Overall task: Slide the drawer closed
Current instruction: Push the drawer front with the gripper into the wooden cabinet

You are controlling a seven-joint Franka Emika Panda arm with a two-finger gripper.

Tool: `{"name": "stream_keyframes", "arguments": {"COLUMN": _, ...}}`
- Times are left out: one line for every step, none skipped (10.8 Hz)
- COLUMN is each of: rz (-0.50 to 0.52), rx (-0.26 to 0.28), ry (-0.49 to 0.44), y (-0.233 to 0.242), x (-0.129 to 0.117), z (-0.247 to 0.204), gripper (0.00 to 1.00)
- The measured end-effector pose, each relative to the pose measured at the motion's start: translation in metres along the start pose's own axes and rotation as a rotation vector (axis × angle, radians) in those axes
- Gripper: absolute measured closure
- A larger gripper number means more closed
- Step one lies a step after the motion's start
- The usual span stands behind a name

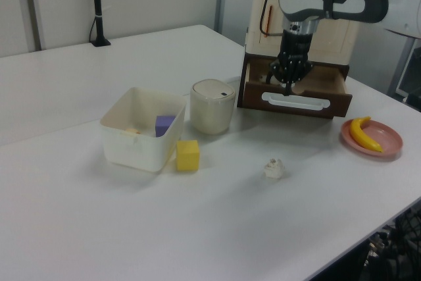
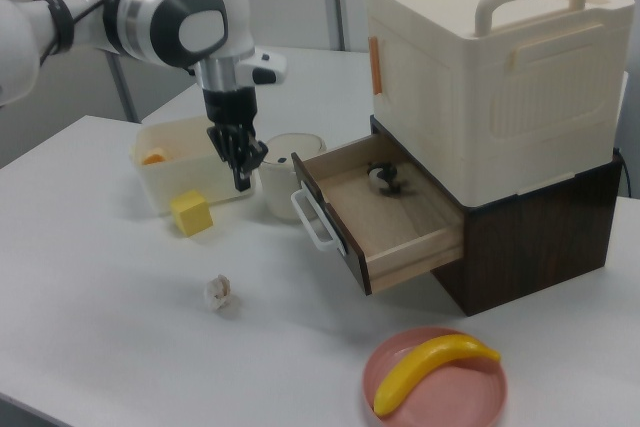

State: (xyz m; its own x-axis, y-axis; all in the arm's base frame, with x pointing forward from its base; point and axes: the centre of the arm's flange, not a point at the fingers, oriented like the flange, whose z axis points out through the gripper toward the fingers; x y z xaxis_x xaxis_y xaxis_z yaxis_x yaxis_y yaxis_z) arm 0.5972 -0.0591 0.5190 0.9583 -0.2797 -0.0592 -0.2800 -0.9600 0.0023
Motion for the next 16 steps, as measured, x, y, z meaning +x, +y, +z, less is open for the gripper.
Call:
{"name": "stream_keyframes", "arguments": {"rz": 0.037, "rx": -0.007, "ry": -0.027, "y": 0.003, "x": 0.003, "z": 0.015, "gripper": 0.99}}
{"name": "stream_keyframes", "arguments": {"rz": 0.075, "rx": -0.011, "ry": -0.039, "y": 0.009, "x": 0.01, "z": 0.03, "gripper": 0.99}}
{"name": "stream_keyframes", "arguments": {"rz": 0.124, "rx": -0.012, "ry": -0.034, "y": 0.017, "x": 0.02, "z": 0.044, "gripper": 0.99}}
{"name": "stream_keyframes", "arguments": {"rz": 0.163, "rx": -0.01, "ry": -0.015, "y": 0.025, "x": 0.031, "z": 0.059, "gripper": 0.99}}
{"name": "stream_keyframes", "arguments": {"rz": 0.192, "rx": -0.007, "ry": 0.011, "y": 0.034, "x": 0.043, "z": 0.071, "gripper": 0.99}}
{"name": "stream_keyframes", "arguments": {"rz": 0.214, "rx": -0.002, "ry": 0.028, "y": 0.044, "x": 0.051, "z": 0.081, "gripper": 0.99}}
{"name": "stream_keyframes", "arguments": {"rz": 0.226, "rx": 0.002, "ry": 0.023, "y": 0.047, "x": 0.052, "z": 0.084, "gripper": 0.99}}
{"name": "stream_keyframes", "arguments": {"rz": 0.244, "rx": 0.006, "ry": 0.034, "y": 0.048, "x": 0.053, "z": 0.084, "gripper": 0.99}}
{"name": "stream_keyframes", "arguments": {"rz": 0.262, "rx": 0.013, "ry": 0.069, "y": 0.052, "x": 0.057, "z": 0.082, "gripper": 0.99}}
{"name": "stream_keyframes", "arguments": {"rz": 0.282, "rx": 0.018, "ry": 0.102, "y": 0.059, "x": 0.063, "z": 0.082, "gripper": 0.99}}
{"name": "stream_keyframes", "arguments": {"rz": 0.305, "rx": 0.025, "ry": 0.147, "y": 0.07, "x": 0.071, "z": 0.081, "gripper": 0.99}}
{"name": "stream_keyframes", "arguments": {"rz": 0.331, "rx": 0.029, "ry": 0.219, "y": 0.088, "x": 0.085, "z": 0.079, "gripper": 0.99}}
{"name": "stream_keyframes", "arguments": {"rz": 0.361, "rx": 0.031, "ry": 0.278, "y": 0.109, "x": 0.098, "z": 0.079, "gripper": 0.99}}
{"name": "stream_keyframes", "arguments": {"rz": 0.383, "rx": 0.029, "ry": 0.312, "y": 0.126, "x": 0.105, "z": 0.078, "gripper": 0.99}}
{"name": "stream_keyframes", "arguments": {"rz": 0.396, "rx": 0.028, "ry": 0.328, "y": 0.137, "x": 0.108, "z": 0.077, "gripper": 0.99}}
{"name": "stream_keyframes", "arguments": {"rz": 0.4, "rx": 0.028, "ry": 0.337, "y": 0.14, "x": 0.11, "z": 0.073, "gripper": 0.99}}
